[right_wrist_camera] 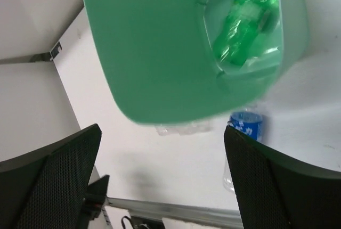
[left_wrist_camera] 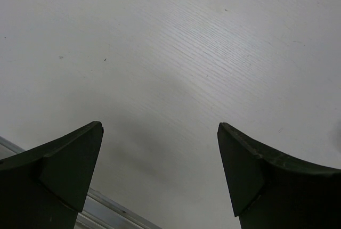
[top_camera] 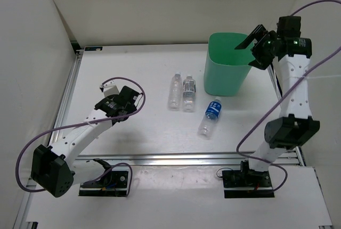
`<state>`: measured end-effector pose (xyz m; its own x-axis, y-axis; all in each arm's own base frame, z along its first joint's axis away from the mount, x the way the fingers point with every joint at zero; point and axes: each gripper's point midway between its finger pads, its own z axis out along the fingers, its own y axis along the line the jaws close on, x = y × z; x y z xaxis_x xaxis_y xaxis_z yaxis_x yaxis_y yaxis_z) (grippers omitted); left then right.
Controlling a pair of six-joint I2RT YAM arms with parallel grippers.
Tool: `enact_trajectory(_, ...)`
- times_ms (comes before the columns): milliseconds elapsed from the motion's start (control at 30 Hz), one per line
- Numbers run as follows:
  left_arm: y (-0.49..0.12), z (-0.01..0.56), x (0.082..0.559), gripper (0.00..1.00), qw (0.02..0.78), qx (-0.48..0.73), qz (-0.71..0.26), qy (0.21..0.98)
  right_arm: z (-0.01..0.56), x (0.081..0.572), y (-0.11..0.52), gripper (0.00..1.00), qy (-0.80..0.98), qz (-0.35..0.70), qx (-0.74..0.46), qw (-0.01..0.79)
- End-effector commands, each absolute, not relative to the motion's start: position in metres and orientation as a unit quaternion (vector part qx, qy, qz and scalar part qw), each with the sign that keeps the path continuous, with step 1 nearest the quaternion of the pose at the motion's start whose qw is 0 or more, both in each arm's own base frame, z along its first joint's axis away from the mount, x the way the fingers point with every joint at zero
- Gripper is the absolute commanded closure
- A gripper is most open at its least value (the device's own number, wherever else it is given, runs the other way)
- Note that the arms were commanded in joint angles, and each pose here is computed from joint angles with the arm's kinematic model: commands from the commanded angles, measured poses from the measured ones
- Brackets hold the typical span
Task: Put the plastic bottles in the bin
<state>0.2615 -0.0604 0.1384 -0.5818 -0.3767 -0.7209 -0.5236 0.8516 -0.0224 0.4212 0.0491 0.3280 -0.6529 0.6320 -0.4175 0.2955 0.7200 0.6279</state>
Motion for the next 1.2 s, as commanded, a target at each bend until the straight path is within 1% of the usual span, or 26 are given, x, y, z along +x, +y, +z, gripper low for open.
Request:
enact_trajectory(0, -0.063, 0.151, 0.266, 0.0, 0.394, -0.26, 0.086, 0.877, 0.392, 0.378, 0.051, 0.0, 0.838, 0.268, 0.203, 0.43)
enact_trajectory(67, -0.062, 0.145, 0.264, 0.0, 0.388, -0.257, 0.093, 0.88, 0.391, 0.368, 0.049, 0.0, 0.842, 0.26, 0.203, 0.427)
enact_trajectory(167, -0.061, 0.142, 0.263, 0.0, 0.385, -0.256, 0.096, 0.881, 0.364, 0.339, 0.069, 0.0, 0.862, 0.261, 0.188, 0.392)
enact_trajectory(200, -0.061, 0.14, 0.263, 0.0, 0.382, -0.255, 0.1, 0.883, 0.339, 0.323, 0.082, 0.0, 0.876, 0.259, 0.178, 0.367)
enact_trajectory(233, -0.061, 0.14, 0.263, 0.0, 0.382, -0.255, 0.1, 0.883, 0.327, 0.313, 0.096, 0.0, 0.882, 0.265, 0.16, 0.354)
enact_trajectory(267, -0.061, 0.14, 0.263, 0.0, 0.382, -0.255, 0.1, 0.883, 0.312, 0.307, 0.093, 0.0, 0.887, 0.257, 0.166, 0.346)
enact_trajectory(300, -0.061, 0.137, 0.263, 0.0, 0.379, -0.253, 0.103, 0.884, 0.308, 0.295, 0.104, 0.0, 0.887, 0.263, 0.151, 0.349)
enact_trajectory(333, -0.062, 0.135, 0.263, 0.0, 0.373, -0.251, 0.103, 0.887, 0.272, 0.284, 0.105, 0.0, 0.904, 0.245, 0.156, 0.312)
enact_trajectory(433, -0.065, 0.133, 0.265, 0.0, 0.368, -0.25, 0.102, 0.89, 0.236, 0.268, 0.112, 0.0, 0.921, 0.232, 0.149, 0.275)
enact_trajectory(467, -0.066, 0.137, 0.267, 0.0, 0.371, -0.247, 0.1, 0.889, 0.214, 0.262, 0.112, 0.0, 0.93, 0.22, 0.151, 0.253)
enact_trajectory(667, -0.066, 0.13, 0.263, 0.0, 0.357, -0.241, 0.11, 0.896, 0.151, 0.259, 0.123, 0.0, 0.947, 0.222, 0.146, 0.179)
enact_trajectory(833, -0.061, 0.125, 0.256, 0.0, 0.345, -0.236, 0.122, 0.9, 0.13, 0.268, 0.125, 0.0, 0.947, 0.22, 0.137, 0.19)
enact_trajectory(1000, -0.058, 0.119, 0.248, 0.0, 0.333, -0.235, 0.128, 0.904, 0.104, 0.262, 0.127, 0.0, 0.95, 0.217, 0.14, 0.173)
enact_trajectory(1167, -0.055, 0.117, 0.24, 0.0, 0.322, -0.227, 0.134, 0.909, 0.081, 0.267, 0.128, 0.0, 0.952, 0.215, 0.141, 0.166)
